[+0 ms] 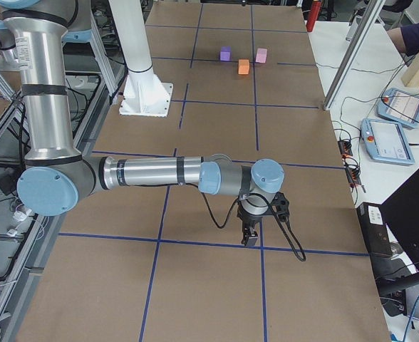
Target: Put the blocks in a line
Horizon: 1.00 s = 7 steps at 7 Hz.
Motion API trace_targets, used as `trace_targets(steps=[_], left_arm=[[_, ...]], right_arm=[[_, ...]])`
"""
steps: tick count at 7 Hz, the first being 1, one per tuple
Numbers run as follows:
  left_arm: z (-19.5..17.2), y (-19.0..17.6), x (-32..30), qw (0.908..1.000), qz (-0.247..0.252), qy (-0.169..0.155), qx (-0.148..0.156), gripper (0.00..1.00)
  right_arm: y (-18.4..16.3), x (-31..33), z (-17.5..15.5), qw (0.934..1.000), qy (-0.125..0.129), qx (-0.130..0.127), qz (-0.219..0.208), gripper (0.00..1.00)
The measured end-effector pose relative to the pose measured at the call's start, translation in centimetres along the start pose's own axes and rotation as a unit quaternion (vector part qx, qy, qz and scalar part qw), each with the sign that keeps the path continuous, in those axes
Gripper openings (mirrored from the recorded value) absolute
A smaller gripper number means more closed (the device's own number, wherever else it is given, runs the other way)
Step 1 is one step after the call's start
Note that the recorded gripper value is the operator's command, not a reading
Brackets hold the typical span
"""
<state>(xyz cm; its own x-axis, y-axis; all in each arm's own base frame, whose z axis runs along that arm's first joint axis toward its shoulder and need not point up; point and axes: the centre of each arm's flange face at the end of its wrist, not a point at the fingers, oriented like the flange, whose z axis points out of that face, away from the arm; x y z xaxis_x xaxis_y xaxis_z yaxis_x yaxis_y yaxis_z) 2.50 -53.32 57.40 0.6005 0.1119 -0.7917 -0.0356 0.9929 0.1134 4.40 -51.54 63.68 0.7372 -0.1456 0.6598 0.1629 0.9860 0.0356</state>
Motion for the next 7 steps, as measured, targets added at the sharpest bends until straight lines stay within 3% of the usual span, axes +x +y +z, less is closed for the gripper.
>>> trace_targets(steps=[3, 7], left_arm=[[3.3, -6.0, 13.5, 0.9996, 0.023, -0.013, -0.003, 1.00], [8.8, -8.1, 30.1, 0.9994, -0.018, -0.020, -0.023, 1.00]], right_arm=[[0.0, 0.0, 0.0, 1.0000, 0.000, 0.000, 0.000, 1.00], [0.0, 0.0, 0.0, 1.0000, 0.000, 0.000, 0.000, 1.00]])
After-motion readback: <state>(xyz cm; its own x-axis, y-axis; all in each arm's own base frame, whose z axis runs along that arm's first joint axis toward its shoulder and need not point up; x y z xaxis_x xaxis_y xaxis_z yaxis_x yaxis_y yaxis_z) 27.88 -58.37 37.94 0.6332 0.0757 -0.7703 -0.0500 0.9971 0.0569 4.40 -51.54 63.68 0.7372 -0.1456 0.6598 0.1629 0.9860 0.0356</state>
